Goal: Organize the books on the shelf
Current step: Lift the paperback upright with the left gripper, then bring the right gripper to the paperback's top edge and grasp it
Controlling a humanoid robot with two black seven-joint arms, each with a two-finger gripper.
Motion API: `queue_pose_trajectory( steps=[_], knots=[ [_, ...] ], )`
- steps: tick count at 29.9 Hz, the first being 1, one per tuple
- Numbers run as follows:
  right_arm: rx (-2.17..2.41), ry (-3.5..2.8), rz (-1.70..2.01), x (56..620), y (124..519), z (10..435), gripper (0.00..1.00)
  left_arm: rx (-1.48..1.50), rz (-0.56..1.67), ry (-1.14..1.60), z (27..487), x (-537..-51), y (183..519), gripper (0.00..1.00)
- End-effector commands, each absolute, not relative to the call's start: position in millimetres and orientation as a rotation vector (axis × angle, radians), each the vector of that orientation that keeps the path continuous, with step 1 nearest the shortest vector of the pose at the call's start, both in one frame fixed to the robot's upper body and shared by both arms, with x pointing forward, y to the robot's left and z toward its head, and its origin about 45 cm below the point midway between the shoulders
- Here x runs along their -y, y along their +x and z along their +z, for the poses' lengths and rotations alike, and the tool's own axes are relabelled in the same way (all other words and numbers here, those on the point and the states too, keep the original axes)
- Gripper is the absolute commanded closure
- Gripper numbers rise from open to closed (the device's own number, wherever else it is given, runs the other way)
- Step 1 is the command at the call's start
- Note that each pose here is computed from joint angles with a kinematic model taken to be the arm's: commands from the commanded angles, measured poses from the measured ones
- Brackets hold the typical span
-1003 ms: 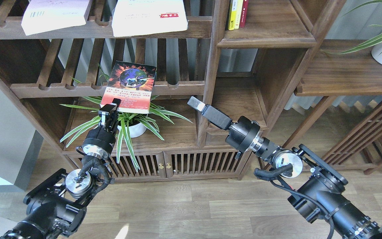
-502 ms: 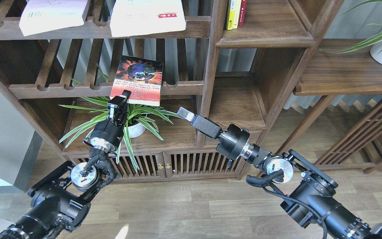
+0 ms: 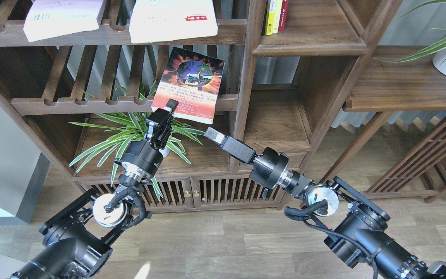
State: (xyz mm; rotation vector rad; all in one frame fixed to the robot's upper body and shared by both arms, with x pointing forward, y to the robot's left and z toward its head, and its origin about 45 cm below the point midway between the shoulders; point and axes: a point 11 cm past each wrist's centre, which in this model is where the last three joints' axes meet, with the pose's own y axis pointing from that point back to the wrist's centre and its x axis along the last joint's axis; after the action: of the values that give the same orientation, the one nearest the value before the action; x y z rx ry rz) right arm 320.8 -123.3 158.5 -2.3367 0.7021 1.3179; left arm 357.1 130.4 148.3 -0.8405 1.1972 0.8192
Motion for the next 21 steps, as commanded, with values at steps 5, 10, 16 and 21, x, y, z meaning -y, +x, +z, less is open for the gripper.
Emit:
queue_pose_trajectory(
  steps=[5,10,16,21],
  knots=[
    [-0.723,-2.319,1.325,127.9,322.4,155.2,0.01,-1.218,0.736,-0.885,164.6,-116.3,340.8,1.00],
    [-0.749,-2.299,1.335,131.7,325.9,151.0,0.01,-1.244,0.703,-0.900,165.7,-115.7,317.7,1.00],
    [-0.761,-2.278,1.343,134.4,327.5,149.4,0.01,-1.253,0.710,-0.909,162.1,-126.3,297.6,1.00],
    [-0.772,-2.255,1.340,137.4,332.0,151.5,0.01,-1.239,0.732,-0.919,162.2,-136.7,297.1,1.00]
  ],
)
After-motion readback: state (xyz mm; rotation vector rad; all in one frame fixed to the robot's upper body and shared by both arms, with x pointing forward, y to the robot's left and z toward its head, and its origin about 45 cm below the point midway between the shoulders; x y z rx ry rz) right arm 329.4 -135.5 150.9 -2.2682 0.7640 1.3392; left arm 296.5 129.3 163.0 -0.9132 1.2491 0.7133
